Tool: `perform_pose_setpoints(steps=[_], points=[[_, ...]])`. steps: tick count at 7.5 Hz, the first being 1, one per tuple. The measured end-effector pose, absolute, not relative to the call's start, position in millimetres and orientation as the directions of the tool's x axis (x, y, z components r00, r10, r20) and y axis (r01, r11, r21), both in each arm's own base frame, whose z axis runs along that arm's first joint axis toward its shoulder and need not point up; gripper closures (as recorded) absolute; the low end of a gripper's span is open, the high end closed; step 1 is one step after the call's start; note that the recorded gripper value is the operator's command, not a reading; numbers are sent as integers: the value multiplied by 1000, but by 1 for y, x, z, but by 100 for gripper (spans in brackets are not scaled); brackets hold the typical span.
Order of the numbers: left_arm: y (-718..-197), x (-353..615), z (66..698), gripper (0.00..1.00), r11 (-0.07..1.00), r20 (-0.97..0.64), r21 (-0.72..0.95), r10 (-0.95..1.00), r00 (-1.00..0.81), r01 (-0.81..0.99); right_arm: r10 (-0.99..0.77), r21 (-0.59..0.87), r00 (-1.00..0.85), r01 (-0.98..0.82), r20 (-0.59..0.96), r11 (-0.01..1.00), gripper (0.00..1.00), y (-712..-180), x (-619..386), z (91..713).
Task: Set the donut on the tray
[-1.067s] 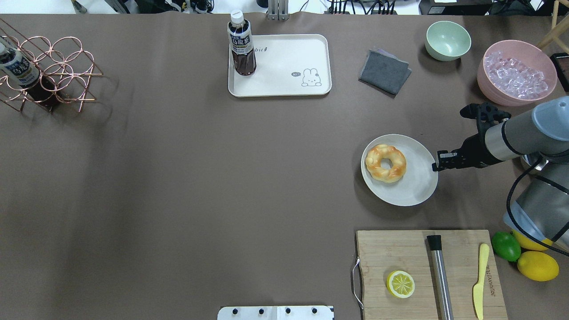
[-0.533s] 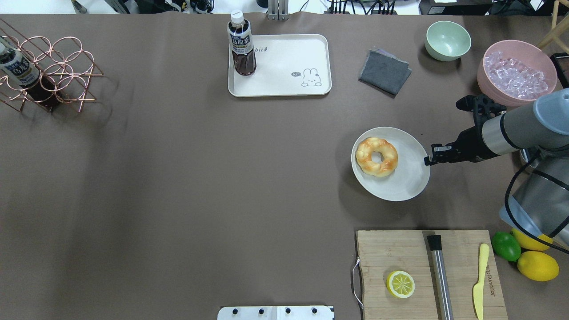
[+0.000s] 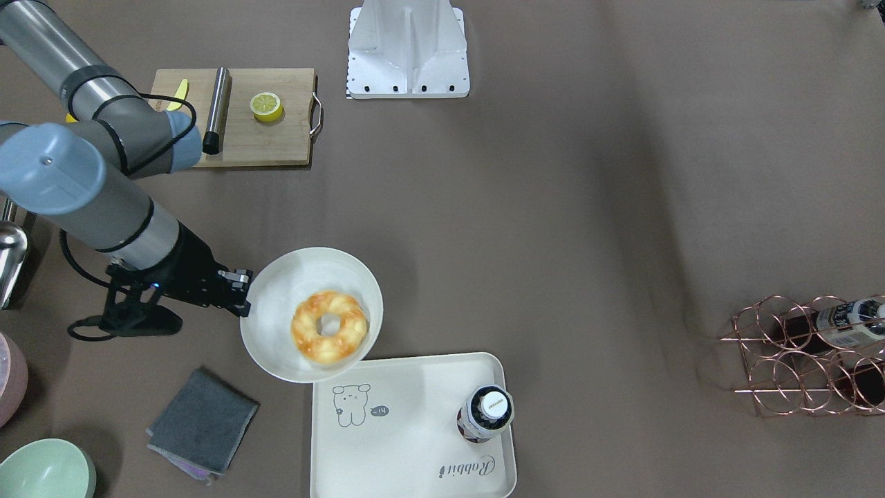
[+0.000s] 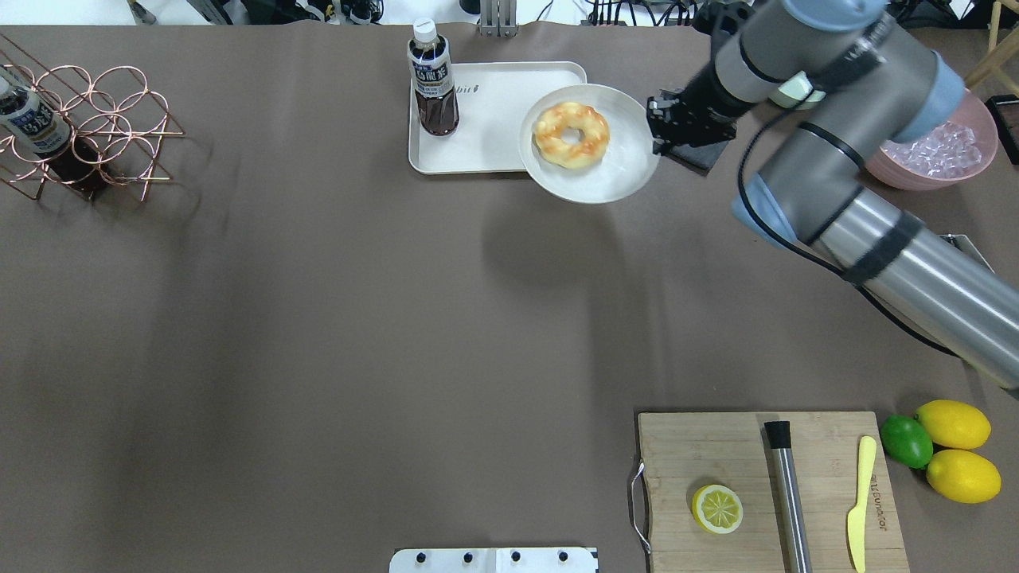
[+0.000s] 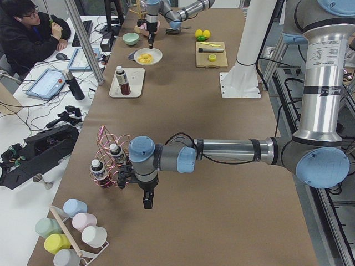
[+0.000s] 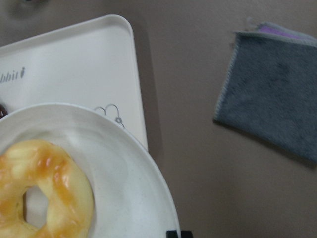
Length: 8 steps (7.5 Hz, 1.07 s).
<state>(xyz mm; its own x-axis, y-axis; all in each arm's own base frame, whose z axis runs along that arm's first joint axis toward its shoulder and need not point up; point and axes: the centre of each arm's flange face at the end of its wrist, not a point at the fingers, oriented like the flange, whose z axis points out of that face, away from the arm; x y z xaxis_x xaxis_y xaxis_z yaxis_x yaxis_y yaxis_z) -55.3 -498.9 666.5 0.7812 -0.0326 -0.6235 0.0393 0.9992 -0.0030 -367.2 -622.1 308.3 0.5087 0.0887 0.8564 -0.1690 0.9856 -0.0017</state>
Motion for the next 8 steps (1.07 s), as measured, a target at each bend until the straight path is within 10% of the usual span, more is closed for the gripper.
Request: perform_pose_setpoints(steps=[8], points=[[-502,-55,661,2,999,-624,7,-26,781,39,165,-24,559,-252,813,968,100,-739,-484,292]])
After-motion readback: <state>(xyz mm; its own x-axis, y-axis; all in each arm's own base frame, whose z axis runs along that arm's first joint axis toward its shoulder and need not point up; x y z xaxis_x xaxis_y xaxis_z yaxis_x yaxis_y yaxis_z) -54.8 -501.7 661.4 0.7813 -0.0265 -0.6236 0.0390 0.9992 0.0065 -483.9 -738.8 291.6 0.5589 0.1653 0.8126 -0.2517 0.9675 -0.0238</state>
